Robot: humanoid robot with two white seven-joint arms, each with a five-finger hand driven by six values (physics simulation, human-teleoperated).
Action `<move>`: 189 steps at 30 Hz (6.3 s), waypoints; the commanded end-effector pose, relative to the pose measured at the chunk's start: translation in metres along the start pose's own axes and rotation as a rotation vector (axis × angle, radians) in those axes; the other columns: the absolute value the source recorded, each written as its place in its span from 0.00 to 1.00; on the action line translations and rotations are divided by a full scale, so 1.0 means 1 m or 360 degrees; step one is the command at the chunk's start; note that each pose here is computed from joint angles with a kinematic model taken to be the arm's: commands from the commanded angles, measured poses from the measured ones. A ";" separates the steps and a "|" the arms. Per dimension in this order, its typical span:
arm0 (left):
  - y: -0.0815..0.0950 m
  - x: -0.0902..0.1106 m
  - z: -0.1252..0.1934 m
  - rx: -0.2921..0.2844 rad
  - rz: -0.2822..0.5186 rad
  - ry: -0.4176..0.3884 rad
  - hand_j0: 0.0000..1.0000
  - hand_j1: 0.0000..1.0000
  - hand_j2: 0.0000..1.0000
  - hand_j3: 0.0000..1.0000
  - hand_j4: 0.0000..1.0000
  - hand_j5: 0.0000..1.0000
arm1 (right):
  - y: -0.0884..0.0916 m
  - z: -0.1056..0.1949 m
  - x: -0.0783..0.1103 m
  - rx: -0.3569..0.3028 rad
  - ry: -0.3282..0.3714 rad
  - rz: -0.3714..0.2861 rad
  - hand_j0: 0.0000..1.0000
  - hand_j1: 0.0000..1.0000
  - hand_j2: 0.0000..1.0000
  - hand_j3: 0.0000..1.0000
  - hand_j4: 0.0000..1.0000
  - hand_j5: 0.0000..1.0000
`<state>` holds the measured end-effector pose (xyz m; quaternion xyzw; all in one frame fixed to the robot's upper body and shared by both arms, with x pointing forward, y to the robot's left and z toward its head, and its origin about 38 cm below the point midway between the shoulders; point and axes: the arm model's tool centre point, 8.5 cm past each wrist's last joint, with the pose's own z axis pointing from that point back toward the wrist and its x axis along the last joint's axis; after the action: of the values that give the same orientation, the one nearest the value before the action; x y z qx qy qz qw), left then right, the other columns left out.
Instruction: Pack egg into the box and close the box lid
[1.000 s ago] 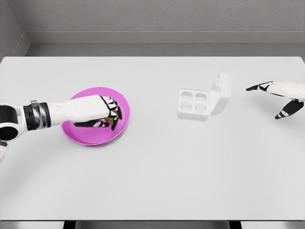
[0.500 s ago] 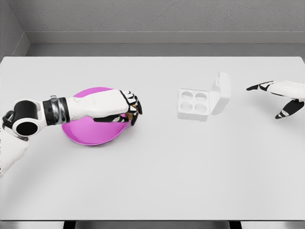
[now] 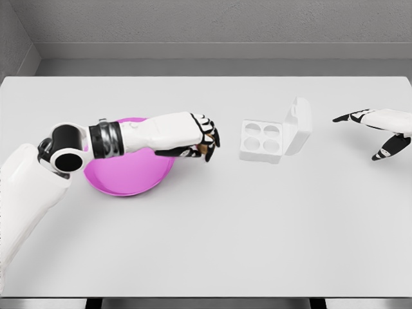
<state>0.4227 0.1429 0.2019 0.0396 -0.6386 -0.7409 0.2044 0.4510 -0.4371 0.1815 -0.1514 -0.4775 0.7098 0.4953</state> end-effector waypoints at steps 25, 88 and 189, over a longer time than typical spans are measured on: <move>0.027 0.002 -0.084 0.0131 0.0171 -0.0143 0.36 0.36 0.36 0.36 0.36 0.36 | 0.000 0.000 0.000 -0.0007 0.0000 -0.0011 1.00 1.00 1.00 1.00 1.00 1.00; -0.052 -0.054 -0.108 0.0488 0.1392 -0.0119 0.41 0.41 0.41 0.41 0.41 0.41 | 0.002 -0.005 -0.002 -0.0009 0.0002 -0.0041 1.00 1.00 1.00 1.00 1.00 1.00; -0.044 -0.044 -0.116 0.0463 0.1341 -0.0184 0.65 0.65 0.65 0.65 0.65 0.65 | 0.005 -0.013 0.001 -0.0012 -0.0020 -0.0057 1.00 1.00 1.00 1.00 1.00 1.00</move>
<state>0.4877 0.0547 0.1279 -0.2355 -0.7049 -0.5003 0.4443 0.4563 -0.4288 0.1707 -0.1402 -0.4840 0.7025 0.5025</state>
